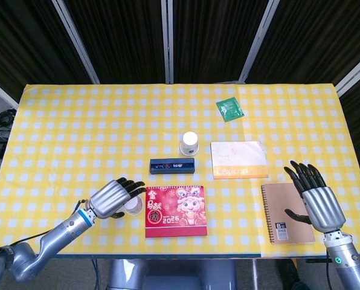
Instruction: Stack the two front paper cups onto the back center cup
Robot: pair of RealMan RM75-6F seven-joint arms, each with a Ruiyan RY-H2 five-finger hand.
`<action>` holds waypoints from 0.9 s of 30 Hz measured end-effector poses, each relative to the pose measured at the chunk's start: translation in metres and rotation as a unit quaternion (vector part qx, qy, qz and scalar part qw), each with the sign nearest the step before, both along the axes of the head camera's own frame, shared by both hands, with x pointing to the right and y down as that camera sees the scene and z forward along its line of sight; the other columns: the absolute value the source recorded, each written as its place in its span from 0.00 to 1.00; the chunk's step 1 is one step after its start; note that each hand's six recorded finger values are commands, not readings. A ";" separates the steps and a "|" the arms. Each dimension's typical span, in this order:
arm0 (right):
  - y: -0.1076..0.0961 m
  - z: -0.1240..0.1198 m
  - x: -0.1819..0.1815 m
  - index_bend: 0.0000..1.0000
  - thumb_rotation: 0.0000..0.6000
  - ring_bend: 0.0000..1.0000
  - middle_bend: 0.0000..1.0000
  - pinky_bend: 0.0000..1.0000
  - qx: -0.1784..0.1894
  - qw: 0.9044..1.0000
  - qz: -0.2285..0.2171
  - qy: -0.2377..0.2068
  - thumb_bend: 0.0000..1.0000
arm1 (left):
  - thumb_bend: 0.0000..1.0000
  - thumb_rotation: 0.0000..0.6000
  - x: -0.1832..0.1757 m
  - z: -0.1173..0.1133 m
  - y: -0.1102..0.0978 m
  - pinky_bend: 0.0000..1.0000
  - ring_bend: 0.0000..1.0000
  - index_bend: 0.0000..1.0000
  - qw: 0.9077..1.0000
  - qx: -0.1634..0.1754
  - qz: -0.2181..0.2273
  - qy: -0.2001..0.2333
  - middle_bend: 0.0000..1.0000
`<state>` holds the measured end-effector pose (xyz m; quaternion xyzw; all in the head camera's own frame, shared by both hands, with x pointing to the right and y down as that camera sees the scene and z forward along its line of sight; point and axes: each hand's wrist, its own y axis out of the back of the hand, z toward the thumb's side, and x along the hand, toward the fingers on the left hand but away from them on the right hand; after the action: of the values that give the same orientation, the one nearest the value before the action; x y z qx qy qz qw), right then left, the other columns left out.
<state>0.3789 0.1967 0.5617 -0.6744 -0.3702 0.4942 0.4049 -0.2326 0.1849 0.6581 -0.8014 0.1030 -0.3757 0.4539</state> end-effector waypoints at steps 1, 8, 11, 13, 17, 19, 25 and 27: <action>0.000 0.000 0.000 0.00 1.00 0.00 0.00 0.00 0.001 1.000 0.000 0.000 0.00 | 0.16 1.00 0.001 0.001 -0.001 0.37 0.31 0.22 1.000 0.001 0.002 -0.002 0.20; -0.003 0.000 0.003 0.00 1.00 0.00 0.00 0.00 0.005 1.000 0.005 0.004 0.00 | 0.27 1.00 0.008 0.009 -0.001 0.49 0.49 0.42 1.000 0.000 0.008 -0.012 0.41; -0.003 0.000 0.004 0.00 1.00 0.00 0.00 0.00 0.005 1.000 0.006 0.003 0.00 | 0.29 1.00 0.009 0.011 -0.004 0.51 0.52 0.47 1.000 0.007 0.009 -0.017 0.45; -0.004 0.000 0.004 0.00 1.00 0.00 0.00 0.00 0.005 1.000 0.006 0.003 0.00 | 0.29 1.00 0.009 0.012 -0.006 0.52 0.53 0.48 1.000 0.005 0.003 -0.018 0.46; -0.005 0.000 0.005 0.00 1.00 0.00 0.00 0.00 0.007 1.000 0.008 0.002 0.00 | 0.29 1.00 0.010 0.009 -0.012 0.52 0.53 0.49 1.000 0.012 -0.002 -0.017 0.46; -0.005 -0.001 0.005 0.00 1.00 0.00 0.00 0.00 0.007 1.000 0.009 0.001 0.00 | 0.28 1.00 0.012 0.005 -0.018 0.52 0.53 0.50 1.000 0.017 -0.006 -0.012 0.46; -0.006 -0.002 0.007 0.00 1.00 0.00 0.00 0.00 0.009 1.000 0.013 0.000 0.00 | 0.28 1.00 0.022 -0.020 -0.051 0.52 0.53 0.50 0.998 0.048 -0.027 0.014 0.46; -0.007 -0.002 0.008 0.00 1.00 0.00 0.00 0.00 0.010 1.000 0.016 0.000 0.00 | 0.28 1.00 0.027 -0.030 -0.067 0.52 0.53 0.50 0.997 0.059 -0.035 0.024 0.46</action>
<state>0.3870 0.1897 0.5595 -0.6646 -0.3857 0.4968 0.4033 -0.2053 0.1181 0.6285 -0.7780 0.1637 -0.3656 0.4840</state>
